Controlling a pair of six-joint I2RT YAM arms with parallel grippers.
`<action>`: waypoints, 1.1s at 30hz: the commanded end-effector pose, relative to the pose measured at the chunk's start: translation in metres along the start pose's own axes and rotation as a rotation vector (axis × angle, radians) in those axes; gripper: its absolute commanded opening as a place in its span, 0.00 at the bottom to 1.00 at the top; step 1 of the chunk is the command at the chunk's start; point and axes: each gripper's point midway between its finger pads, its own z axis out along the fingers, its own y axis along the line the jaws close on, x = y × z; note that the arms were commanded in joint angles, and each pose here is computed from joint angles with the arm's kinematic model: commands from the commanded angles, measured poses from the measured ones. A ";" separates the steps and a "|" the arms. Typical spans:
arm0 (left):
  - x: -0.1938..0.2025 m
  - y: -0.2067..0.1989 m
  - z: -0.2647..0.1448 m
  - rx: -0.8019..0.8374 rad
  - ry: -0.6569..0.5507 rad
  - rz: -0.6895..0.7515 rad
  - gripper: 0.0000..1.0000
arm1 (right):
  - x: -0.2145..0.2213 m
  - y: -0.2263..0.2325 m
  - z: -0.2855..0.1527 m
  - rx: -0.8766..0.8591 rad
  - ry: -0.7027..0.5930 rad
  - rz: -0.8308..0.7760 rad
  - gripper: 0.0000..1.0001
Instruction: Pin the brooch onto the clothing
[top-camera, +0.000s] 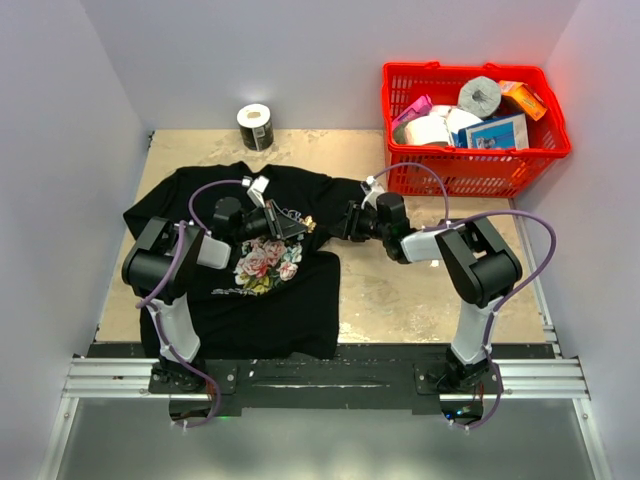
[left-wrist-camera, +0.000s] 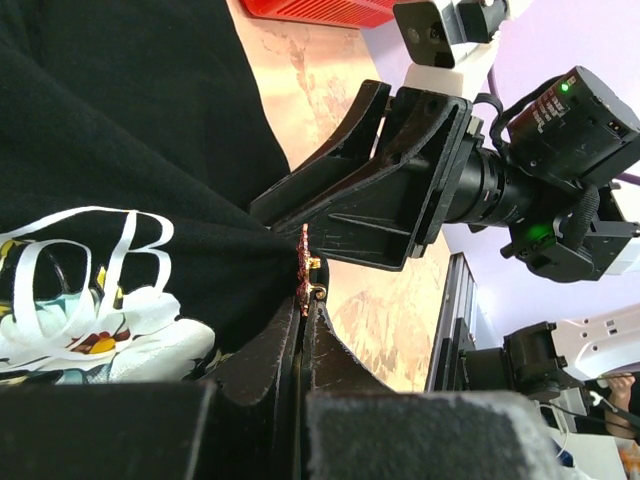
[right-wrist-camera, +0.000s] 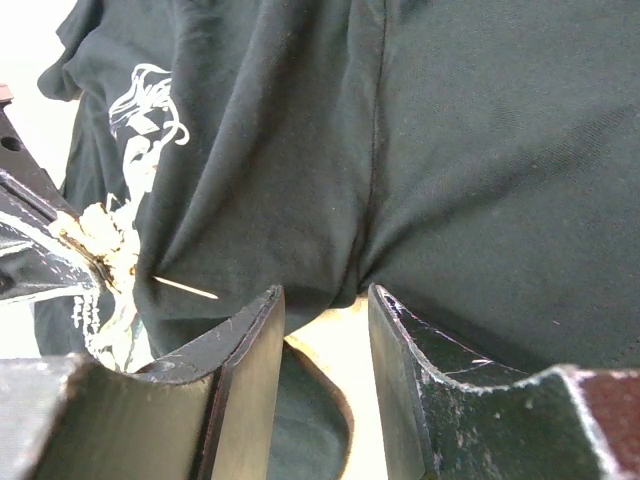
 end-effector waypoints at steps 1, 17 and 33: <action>-0.016 -0.031 0.006 0.082 -0.016 0.106 0.00 | -0.021 0.020 -0.005 -0.073 -0.067 -0.038 0.43; -0.014 -0.025 0.006 0.048 -0.014 0.099 0.00 | -0.024 0.039 -0.017 -0.145 -0.085 -0.029 0.41; -0.011 -0.022 0.008 0.032 -0.004 0.090 0.00 | -0.031 0.051 -0.023 -0.188 -0.114 -0.039 0.41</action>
